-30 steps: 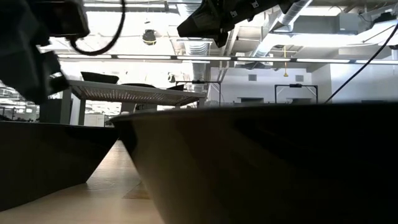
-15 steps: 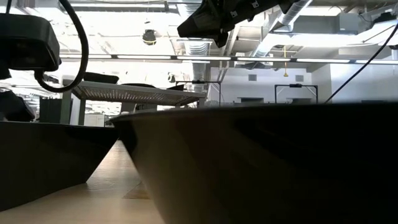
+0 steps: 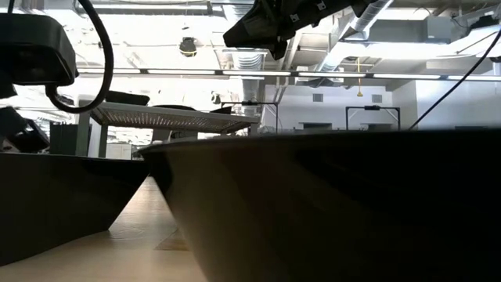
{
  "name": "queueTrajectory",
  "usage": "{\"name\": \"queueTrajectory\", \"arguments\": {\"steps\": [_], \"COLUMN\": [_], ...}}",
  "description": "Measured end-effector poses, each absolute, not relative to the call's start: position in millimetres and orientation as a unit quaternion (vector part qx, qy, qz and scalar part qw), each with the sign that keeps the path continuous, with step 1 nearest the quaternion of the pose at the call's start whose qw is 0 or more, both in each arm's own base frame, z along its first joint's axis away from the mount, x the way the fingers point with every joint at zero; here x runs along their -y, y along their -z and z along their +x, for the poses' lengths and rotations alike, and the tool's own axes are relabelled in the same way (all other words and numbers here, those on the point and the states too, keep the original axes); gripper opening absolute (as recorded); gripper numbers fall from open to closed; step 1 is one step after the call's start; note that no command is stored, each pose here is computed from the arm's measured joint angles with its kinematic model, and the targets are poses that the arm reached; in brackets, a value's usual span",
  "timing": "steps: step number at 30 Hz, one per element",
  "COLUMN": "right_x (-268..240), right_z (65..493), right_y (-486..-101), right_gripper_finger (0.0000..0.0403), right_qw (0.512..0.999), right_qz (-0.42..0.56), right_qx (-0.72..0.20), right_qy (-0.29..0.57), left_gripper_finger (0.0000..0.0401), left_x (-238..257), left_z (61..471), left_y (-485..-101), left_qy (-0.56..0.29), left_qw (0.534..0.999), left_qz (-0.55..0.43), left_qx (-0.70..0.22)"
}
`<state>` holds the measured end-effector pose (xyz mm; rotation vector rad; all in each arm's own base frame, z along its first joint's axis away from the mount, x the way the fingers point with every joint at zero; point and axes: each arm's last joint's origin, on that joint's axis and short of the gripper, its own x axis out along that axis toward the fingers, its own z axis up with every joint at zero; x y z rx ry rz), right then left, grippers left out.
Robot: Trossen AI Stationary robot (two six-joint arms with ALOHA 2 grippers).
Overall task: Pick & Place Mini shaped plates
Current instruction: Stack the black drop shaped plate on top of the black drop shaped plate on the shelf
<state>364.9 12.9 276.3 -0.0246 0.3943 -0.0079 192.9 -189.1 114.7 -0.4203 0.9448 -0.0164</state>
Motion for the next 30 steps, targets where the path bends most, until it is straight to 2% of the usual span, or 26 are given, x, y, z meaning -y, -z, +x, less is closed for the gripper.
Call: {"name": "queueTrajectory", "arguments": {"steps": [6,15,24,30], "right_x": [-13,-13,-12,-13], "right_z": [365,365,365,367], "right_y": [-276,-276,-276,-266], "right_gripper_finger": [0.0059,0.0059,0.0059,0.0059], "right_qw": [0.981,0.981,0.980,0.975], "right_qz": [-0.013,-0.013,-0.013,-0.006], "right_qx": [-0.196,-0.196,-0.198,-0.223], "right_qy": [0.004,0.004,0.004,0.006], "left_gripper_finger": [0.0010,0.0006,0.0006,0.0006], "left_x": [186,152,98,55], "left_z": [190,175,171,175], "left_y": [-132,-177,-232,-264], "left_qy": [0.029,0.043,0.078,0.061], "left_qw": [0.875,0.889,0.910,0.907], "left_qz": [-0.204,-0.134,0.067,0.199], "left_qx": [-0.439,-0.436,-0.401,-0.367]}}
